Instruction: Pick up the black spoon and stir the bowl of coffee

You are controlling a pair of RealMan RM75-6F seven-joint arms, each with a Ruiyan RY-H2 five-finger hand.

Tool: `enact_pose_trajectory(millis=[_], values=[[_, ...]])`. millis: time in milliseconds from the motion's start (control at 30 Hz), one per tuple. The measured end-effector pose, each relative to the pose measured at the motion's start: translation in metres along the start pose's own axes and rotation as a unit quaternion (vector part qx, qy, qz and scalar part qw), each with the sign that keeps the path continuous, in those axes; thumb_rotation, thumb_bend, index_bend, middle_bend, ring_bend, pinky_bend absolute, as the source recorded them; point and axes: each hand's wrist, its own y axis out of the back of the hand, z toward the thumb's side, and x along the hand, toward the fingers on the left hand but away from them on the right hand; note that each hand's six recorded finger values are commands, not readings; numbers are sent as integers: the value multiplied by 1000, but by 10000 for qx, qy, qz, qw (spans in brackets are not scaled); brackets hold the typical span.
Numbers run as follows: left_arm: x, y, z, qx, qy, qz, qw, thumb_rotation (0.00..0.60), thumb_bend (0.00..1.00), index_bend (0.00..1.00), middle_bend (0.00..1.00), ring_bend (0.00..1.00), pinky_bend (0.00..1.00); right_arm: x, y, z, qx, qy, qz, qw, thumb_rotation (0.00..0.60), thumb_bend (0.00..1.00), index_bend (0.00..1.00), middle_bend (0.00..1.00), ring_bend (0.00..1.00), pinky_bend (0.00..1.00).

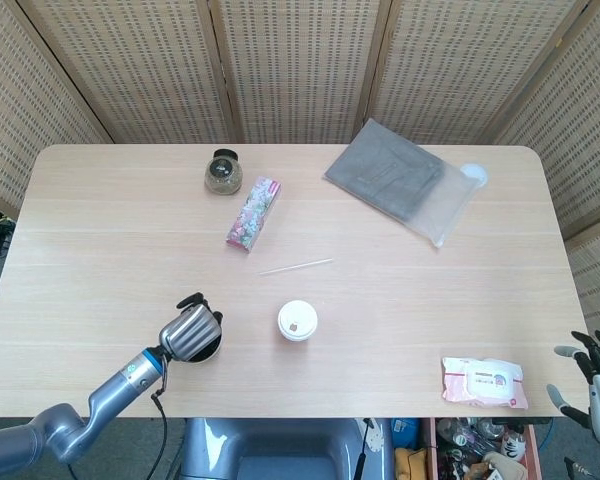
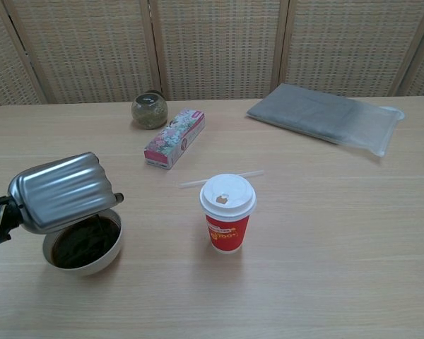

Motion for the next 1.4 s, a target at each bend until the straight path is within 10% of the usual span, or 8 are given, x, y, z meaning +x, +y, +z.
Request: enact_pose_trajectory(millis=[633,1400], values=[[-19,-9,-20,-155,381,-170,9990,600,417,710,787,721,698,-1,1,3,-12,56,-31,10000,600,383,368,278,108,192],[-44,-2,-35,-878,1025,-430,9899,600,274,214,767,705,698,-6,2,7,16,147,-36,9999,600,383,368,278,108,192]])
